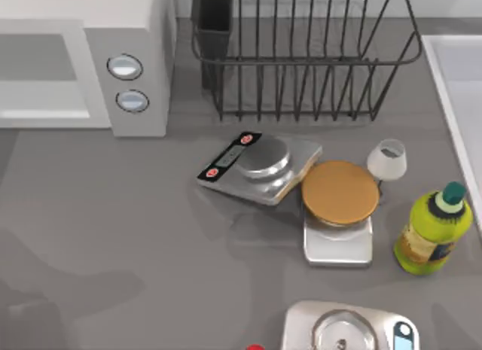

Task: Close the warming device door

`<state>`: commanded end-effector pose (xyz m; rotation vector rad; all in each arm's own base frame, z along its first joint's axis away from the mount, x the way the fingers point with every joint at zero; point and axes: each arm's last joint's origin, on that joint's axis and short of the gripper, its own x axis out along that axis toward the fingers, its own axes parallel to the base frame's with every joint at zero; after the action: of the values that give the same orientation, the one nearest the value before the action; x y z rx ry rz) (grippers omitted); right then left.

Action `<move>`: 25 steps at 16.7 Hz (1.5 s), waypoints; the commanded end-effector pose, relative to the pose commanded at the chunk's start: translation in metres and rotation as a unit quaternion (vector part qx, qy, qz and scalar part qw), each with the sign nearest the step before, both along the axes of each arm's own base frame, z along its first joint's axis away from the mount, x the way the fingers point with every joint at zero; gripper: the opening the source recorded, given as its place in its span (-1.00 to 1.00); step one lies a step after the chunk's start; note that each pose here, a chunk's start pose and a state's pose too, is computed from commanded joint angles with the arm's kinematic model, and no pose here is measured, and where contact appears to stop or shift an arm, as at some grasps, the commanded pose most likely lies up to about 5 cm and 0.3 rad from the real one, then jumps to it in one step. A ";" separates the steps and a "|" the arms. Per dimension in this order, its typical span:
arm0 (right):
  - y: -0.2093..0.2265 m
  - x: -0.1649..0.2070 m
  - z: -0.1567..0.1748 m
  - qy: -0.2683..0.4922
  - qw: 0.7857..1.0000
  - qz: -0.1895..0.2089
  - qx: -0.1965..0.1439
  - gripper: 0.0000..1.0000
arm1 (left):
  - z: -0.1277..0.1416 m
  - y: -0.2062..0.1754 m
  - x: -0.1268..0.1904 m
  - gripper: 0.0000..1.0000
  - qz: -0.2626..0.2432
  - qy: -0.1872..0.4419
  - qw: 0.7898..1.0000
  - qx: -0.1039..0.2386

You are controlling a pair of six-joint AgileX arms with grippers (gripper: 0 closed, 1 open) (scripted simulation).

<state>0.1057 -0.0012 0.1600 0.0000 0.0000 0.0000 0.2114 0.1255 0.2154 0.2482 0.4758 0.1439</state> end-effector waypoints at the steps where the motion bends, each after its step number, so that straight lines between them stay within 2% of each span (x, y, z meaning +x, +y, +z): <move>1: 0.000 0.000 0.000 0.000 1.000 0.000 0.000 1.00 | 0.006 0.025 0.003 -1.00 0.007 0.030 1.000 -0.002; 3: 0.000 0.000 0.000 0.000 1.000 0.000 0.000 1.00 | 0.017 0.074 0.001 -1.00 0.016 0.082 0.996 -0.021; 6: 0.000 0.000 0.000 0.000 1.000 0.000 0.000 1.00 | 0.026 0.132 -0.009 -1.00 0.009 0.130 0.989 -0.068; 10: 0.000 0.000 0.000 0.000 1.000 0.000 0.000 1.00 | 0.030 0.173 -0.015 -1.00 -0.019 0.150 0.981 -0.121; 13: 0.000 0.000 0.000 0.000 1.000 0.000 0.000 1.00 | 0.029 0.184 -0.016 -1.00 -0.028 0.152 0.978 -0.138; 18: 0.000 0.000 0.000 0.000 1.000 0.000 0.000 1.00 | 0.028 0.183 -0.014 -1.00 -0.030 0.152 0.978 -0.137; 21: 0.000 0.000 0.000 0.000 1.000 0.000 0.000 1.00 | 0.007 0.185 -0.014 -1.00 -0.030 0.154 0.977 -0.141; 25: 0.000 0.000 0.000 0.000 1.000 0.000 0.000 1.00 | -0.039 0.189 -0.013 -1.00 -0.029 0.149 0.980 -0.132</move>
<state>0.1057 -0.0012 0.1600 0.0000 0.0000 0.0000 0.1985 0.3142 0.1767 0.0212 0.7778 -0.0146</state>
